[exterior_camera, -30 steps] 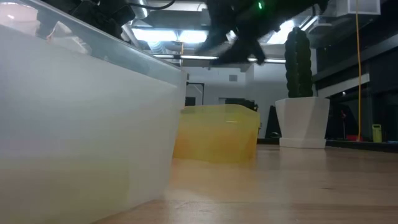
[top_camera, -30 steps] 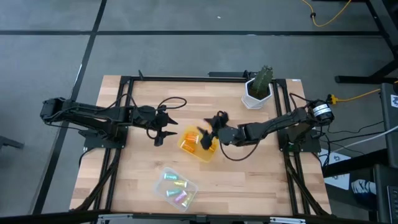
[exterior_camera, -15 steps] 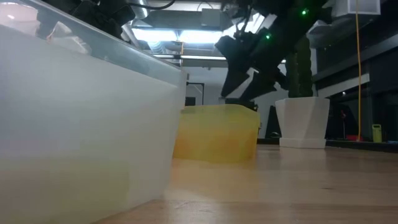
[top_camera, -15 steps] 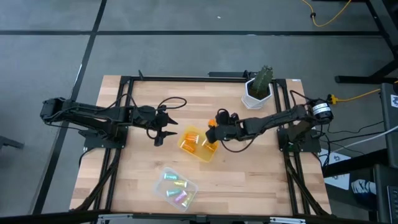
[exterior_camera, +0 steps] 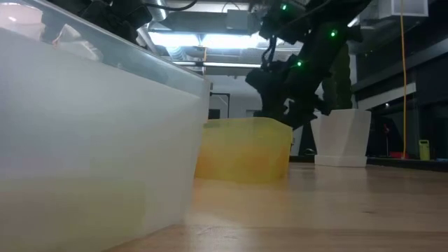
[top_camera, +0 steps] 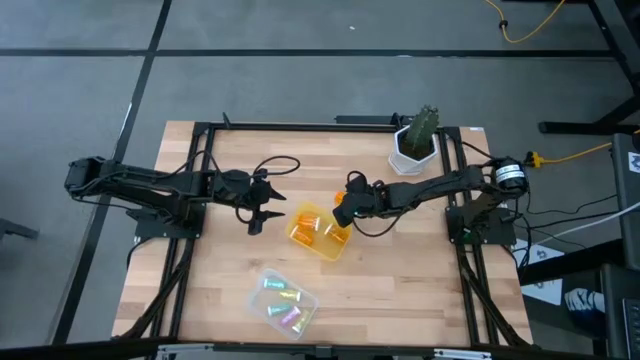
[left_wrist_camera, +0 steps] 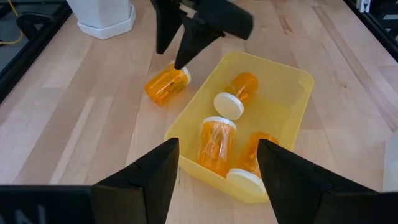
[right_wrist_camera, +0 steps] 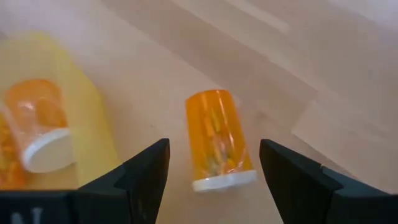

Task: Pick and place medicine bottles into bin by pill shape (circle, oval)
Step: Put the orange bottled capsule into the yellow bin

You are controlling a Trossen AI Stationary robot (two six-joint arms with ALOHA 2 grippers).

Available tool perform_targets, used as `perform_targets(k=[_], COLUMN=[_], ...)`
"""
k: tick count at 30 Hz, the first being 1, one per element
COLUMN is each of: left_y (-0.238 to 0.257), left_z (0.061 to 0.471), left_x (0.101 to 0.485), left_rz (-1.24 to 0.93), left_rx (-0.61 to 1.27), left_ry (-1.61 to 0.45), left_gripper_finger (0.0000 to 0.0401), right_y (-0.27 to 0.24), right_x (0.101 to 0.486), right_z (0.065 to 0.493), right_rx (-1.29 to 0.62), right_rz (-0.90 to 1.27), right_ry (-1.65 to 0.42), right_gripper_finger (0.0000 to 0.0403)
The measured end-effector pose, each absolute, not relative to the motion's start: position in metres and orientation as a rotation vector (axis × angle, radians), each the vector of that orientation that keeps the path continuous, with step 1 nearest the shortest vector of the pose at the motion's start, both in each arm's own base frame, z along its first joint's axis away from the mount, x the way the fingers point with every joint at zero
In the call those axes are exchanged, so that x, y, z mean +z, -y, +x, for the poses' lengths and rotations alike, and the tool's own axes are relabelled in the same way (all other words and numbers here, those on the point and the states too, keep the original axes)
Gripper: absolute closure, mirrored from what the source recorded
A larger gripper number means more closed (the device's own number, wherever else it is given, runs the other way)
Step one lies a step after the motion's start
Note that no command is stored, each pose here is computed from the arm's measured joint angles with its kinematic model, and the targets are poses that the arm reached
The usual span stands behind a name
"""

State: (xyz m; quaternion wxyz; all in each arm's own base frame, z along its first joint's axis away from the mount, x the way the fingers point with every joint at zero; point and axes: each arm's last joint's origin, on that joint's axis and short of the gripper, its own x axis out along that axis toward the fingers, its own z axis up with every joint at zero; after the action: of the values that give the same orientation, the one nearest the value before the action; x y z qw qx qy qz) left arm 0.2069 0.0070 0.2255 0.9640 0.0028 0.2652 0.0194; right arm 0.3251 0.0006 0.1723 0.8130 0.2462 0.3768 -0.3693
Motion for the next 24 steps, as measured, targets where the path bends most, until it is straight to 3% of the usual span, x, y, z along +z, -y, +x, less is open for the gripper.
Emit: perform_targets(k=[24], left_y=[-0.007], left_z=[0.207], left_x=[0.225], left_rz=[0.005], left_rx=[0.039], left_ry=[-0.538], left_gripper_finger=[0.0189], right_y=[0.041], right_x=[0.136], right_z=[0.330], right_rx=[-0.827], right_rz=[0.588], right_ry=[-0.947], right_gripper_finger=[0.0153])
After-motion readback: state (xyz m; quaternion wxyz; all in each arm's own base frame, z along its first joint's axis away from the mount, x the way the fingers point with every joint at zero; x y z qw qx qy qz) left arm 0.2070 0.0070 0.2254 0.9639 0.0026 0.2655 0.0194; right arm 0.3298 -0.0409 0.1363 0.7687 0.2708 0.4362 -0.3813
